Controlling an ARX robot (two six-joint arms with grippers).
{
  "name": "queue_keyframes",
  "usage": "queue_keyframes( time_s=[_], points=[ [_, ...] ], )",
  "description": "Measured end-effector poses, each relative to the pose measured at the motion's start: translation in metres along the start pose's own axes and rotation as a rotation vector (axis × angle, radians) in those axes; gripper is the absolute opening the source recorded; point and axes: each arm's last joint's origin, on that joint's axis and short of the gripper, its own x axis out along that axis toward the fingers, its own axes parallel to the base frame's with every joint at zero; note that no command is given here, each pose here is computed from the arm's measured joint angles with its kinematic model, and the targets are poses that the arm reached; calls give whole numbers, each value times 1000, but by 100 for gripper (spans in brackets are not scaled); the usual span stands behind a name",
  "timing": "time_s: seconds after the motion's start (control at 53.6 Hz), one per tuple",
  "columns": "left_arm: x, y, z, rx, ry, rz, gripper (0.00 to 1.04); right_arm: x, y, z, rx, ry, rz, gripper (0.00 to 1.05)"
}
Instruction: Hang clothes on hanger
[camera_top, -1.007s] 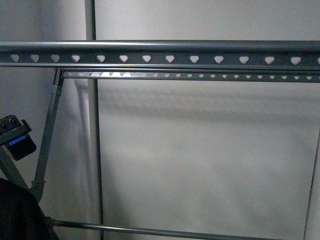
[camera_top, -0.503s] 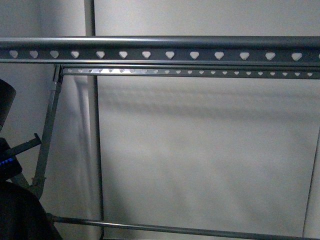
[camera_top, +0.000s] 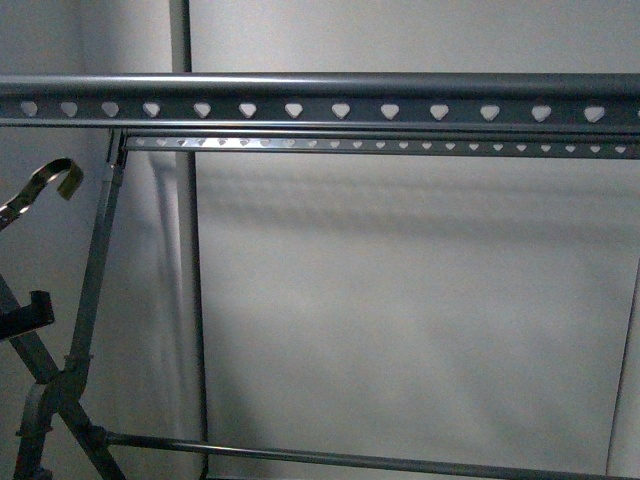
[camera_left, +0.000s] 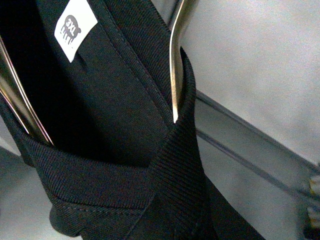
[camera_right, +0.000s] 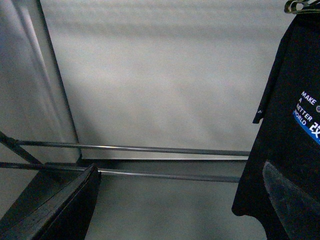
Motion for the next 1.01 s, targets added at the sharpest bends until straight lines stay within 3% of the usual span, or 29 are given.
queue_keyframes(
  time_s=[0.298,0.541,0.634,0.765,0.895,1.007],
  points=[
    [-54,10,12,377,125,-528,4,0,0,0,0,0,0,97],
    [-52,9,59,707,93,-968,4,0,0,0,0,0,0,97],
    [-40,3,71,888,112,-1078,4,0,0,0,0,0,0,97],
    [-20,-15,81,1020,122,-1184,4,0,0,0,0,0,0,97],
    [-3,-50,93,1146,-2,-1253,4,0,0,0,0,0,0,97],
    [5,-77,98,1269,-166,-1243,4,0,0,0,0,0,0,97]
  ],
)
